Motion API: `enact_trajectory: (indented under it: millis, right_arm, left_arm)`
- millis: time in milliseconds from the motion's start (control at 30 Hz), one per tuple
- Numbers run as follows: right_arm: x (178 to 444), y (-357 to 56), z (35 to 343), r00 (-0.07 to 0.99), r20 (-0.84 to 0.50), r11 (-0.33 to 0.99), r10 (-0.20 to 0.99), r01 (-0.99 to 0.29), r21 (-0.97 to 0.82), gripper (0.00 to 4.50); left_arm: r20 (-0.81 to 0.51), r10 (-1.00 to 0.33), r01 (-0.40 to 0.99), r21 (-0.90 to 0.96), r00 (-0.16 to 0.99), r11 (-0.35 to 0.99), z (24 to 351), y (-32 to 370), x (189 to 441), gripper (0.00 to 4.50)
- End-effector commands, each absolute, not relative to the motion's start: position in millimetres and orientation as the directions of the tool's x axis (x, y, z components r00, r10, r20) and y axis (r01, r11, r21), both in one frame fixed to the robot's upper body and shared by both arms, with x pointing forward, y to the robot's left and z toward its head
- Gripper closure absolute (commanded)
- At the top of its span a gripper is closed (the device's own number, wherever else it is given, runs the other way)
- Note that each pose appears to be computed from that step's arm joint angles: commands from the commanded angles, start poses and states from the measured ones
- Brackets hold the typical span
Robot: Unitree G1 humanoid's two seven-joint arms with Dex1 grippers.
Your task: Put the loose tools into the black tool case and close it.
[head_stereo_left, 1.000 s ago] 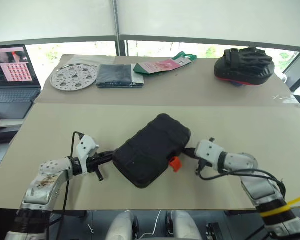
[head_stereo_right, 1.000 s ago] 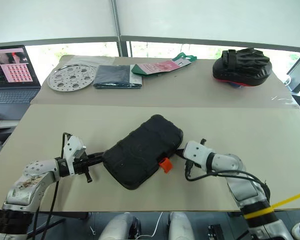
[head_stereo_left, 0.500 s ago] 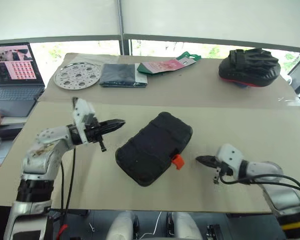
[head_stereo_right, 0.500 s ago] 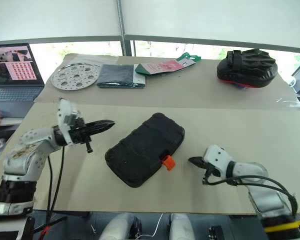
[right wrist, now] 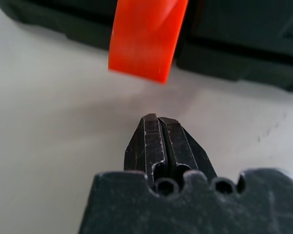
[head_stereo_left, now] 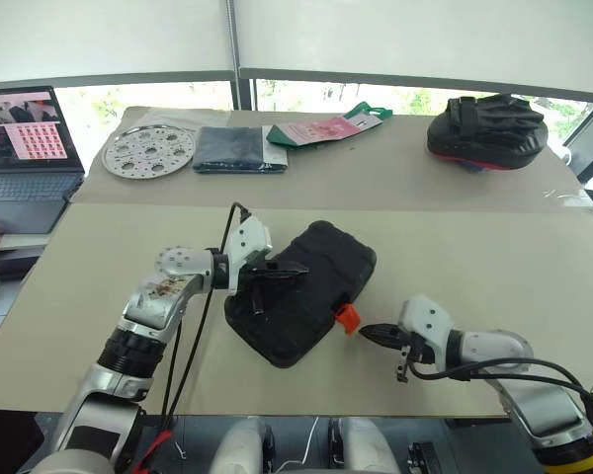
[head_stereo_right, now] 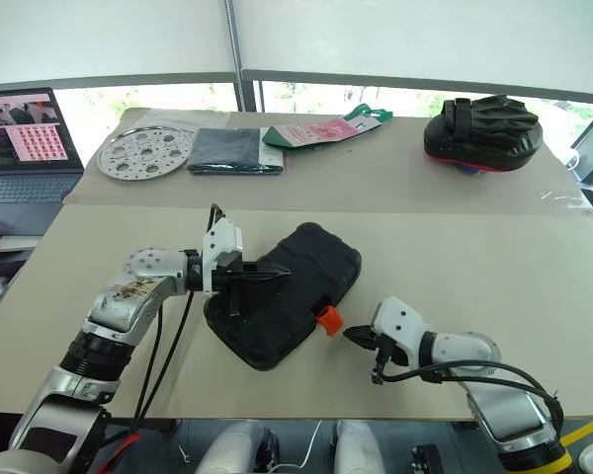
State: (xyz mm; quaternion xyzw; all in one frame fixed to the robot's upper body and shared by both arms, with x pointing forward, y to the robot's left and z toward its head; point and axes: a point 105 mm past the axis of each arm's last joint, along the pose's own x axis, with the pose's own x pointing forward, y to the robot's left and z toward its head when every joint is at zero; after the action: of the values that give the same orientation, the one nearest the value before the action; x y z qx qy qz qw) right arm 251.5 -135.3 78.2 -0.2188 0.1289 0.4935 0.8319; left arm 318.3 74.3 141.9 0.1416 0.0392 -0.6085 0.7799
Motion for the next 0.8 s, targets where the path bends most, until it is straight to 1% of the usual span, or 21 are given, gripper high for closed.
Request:
enact_trajectory:
  millis: [33,467,633,800]
  right_arm:
    - [253.1,-126.6,91.7,0.471,-0.399,0.39,0.787,-0.88,-0.27,4.5]
    - [263.6,-110.2,111.6,0.439,-0.375,0.347,0.817,-0.893,-0.288,4.5]
    - [267.1,-107.1,109.5,0.433,-0.39,0.34,0.812,-0.896,-0.286,4.5]
    - [268.6,-113.5,91.1,0.433,-0.478,0.342,0.764,-0.901,-0.268,4.5]
  left_arm:
    - [-0.276,-0.925,0.963,0.146,0.261,0.228,128.2,79.0,316.5,4.4]
    - [-0.286,-0.922,0.964,0.124,0.26,0.233,120.0,79.3,312.7,4.4]
    - [-0.285,-0.923,0.965,0.12,0.26,0.235,118.8,78.3,312.1,4.4]
    - [-0.29,-0.921,0.965,0.121,0.259,0.233,116.9,76.7,311.4,4.4]
